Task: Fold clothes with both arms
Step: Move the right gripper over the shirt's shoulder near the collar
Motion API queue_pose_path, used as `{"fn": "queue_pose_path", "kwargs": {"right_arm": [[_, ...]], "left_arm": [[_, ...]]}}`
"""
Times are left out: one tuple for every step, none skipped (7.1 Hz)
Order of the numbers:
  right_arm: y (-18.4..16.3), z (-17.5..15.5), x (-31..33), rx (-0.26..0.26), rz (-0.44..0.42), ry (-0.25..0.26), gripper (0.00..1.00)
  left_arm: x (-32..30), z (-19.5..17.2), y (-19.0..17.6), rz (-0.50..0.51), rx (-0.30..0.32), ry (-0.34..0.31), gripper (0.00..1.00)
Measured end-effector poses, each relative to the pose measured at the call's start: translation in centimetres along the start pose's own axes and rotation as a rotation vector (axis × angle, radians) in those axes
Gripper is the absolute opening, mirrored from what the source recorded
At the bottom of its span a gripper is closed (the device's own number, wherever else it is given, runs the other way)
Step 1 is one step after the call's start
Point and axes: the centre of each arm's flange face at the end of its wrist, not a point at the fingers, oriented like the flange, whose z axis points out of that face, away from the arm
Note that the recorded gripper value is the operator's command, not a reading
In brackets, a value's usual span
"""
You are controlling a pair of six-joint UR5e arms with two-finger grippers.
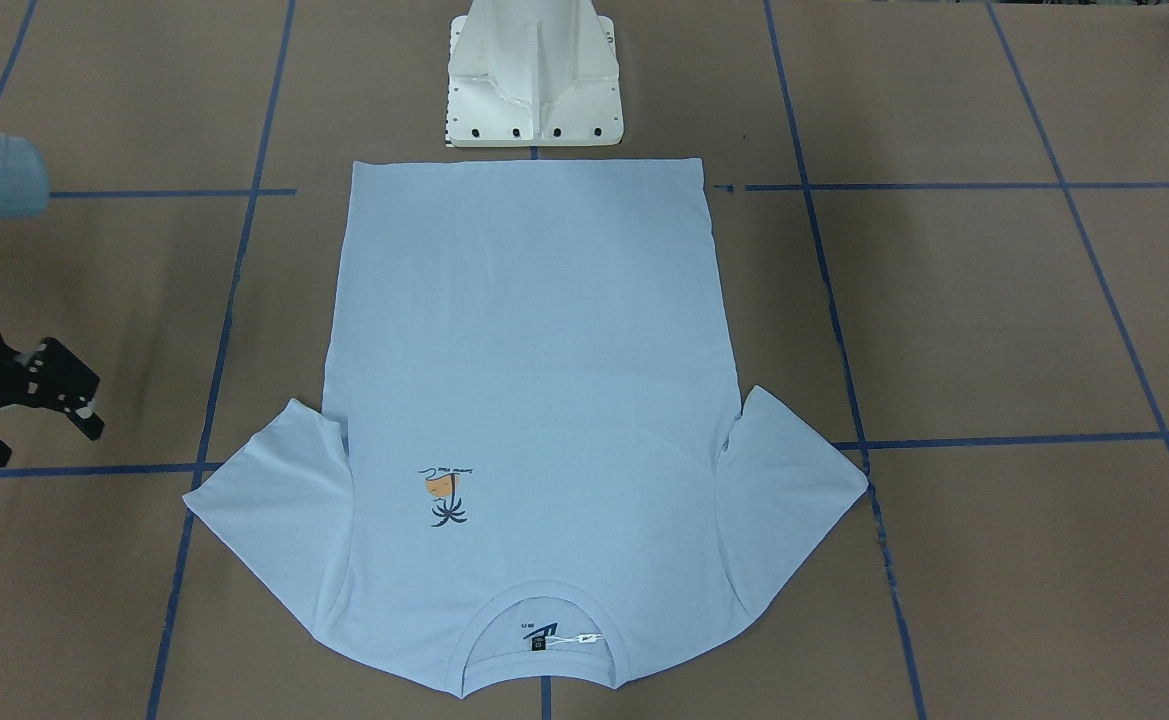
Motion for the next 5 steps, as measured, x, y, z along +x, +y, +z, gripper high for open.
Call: {"fn": "queue_pose_path", "kwargs": {"right_arm": [[0.8,2.8,-2.1,0.027,0.022,0.012,0.65],[2.2,5.1,-4.2,0.053,0.036,0.031,0.6],[3.7,6.9,-5.7,0.067,0.032,0.055,0.56],[4.8,8.3,-6.2,0.07,0.023,0.078,0.55],[5.4,9.3,-6.2,0.068,0.017,0.095,0.53]], "left_arm": [[0.0,0.0,0.0,0.0,0.0,0.0,1.0],[0.0,0.0,0.0,0.0,0.0,0.0,1.0],[0.0,0.0,0.1,0.0,-0.001,0.0,1.0],[0.0,0.1,0.1,0.0,-0.002,0.0,1.0],[0.0,0.1,0.1,0.0,-0.002,0.001,1.0]]}}
